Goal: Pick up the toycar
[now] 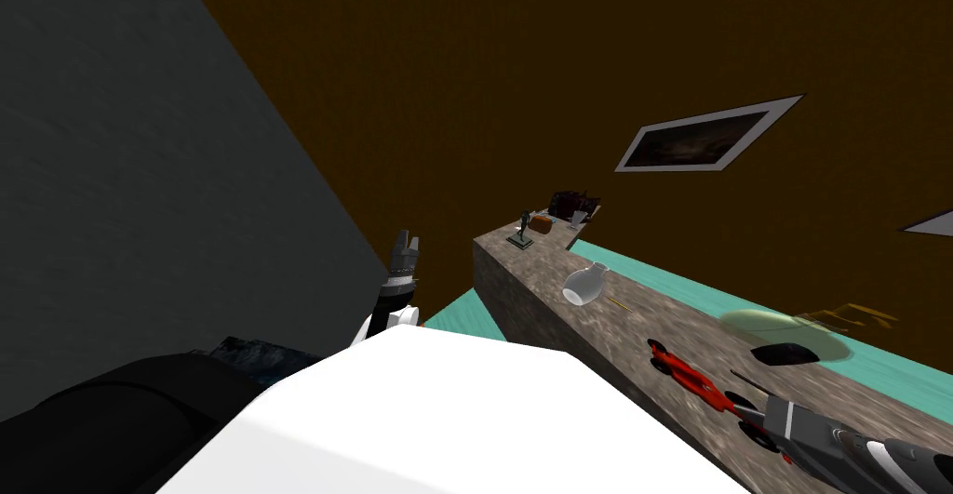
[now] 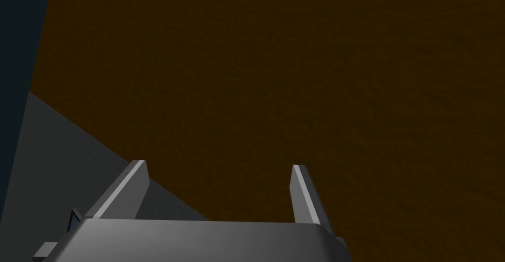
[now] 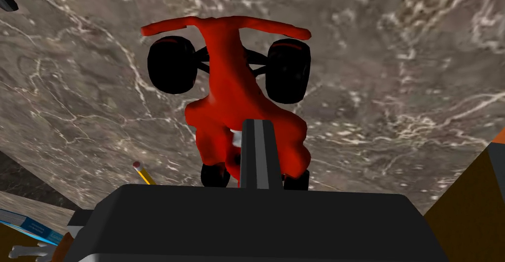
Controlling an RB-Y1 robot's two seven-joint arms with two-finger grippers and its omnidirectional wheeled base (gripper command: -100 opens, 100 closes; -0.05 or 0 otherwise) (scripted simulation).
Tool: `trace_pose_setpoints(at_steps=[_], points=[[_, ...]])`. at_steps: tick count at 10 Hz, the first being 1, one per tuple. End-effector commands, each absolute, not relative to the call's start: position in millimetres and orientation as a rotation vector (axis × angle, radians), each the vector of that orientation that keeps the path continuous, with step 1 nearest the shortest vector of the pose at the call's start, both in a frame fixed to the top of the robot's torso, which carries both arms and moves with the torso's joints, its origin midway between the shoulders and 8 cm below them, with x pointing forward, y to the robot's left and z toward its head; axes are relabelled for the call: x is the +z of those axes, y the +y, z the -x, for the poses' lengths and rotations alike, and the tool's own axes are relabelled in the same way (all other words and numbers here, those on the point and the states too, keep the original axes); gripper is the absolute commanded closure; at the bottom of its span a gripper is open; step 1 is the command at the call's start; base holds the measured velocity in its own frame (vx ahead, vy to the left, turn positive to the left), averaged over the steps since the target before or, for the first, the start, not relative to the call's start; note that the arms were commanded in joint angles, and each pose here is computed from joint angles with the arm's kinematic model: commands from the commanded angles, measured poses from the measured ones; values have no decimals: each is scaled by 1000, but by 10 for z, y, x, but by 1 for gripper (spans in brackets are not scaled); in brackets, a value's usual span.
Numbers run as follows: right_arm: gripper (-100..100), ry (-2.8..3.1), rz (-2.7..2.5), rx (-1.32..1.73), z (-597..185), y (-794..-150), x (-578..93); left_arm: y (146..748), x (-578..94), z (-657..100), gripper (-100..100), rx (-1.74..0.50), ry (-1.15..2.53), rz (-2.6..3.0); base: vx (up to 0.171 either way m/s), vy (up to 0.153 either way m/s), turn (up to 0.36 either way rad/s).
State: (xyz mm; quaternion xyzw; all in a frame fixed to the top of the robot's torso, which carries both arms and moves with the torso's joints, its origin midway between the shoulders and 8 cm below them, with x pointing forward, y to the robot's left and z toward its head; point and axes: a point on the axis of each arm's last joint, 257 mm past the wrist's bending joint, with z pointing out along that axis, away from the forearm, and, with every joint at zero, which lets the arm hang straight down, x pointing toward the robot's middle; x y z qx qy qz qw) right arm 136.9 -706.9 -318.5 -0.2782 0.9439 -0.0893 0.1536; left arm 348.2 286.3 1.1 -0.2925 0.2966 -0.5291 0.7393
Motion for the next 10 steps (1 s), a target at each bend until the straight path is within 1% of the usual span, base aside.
trace_pose_setpoints(at_steps=[1, 2, 3, 4, 8, 10], points=[[100, 2706, 798, -256, -1369, -7069, -3185, 2863, 11, -3482, 0, -1161, 651, 642, 0, 0, 0], [0, 2706, 798, -256, -1369, -7069, -3185, 2863, 11, -3482, 0, -1161, 651, 642, 0, 0, 0], [-100, 2693, 826, -297, -1483, -7171, -3038, 2863, 11, -3482, 0, -1161, 651, 642, -40, 54, -16], [-100, 2688, 845, -315, -1530, -7220, -2964, 2863, 11, -3482, 0, -1161, 651, 642, -53, 125, -7], [-100, 2698, 994, -375, -1626, -7428, -2611, 2862, 11, -3482, 0, -1161, 650, 642, -40, 168, 35], [-100, 2710, 1056, -379, -1610, -7470, -2516, 2862, 11, -3482, 0, -1161, 651, 642, 4, 102, 43]])
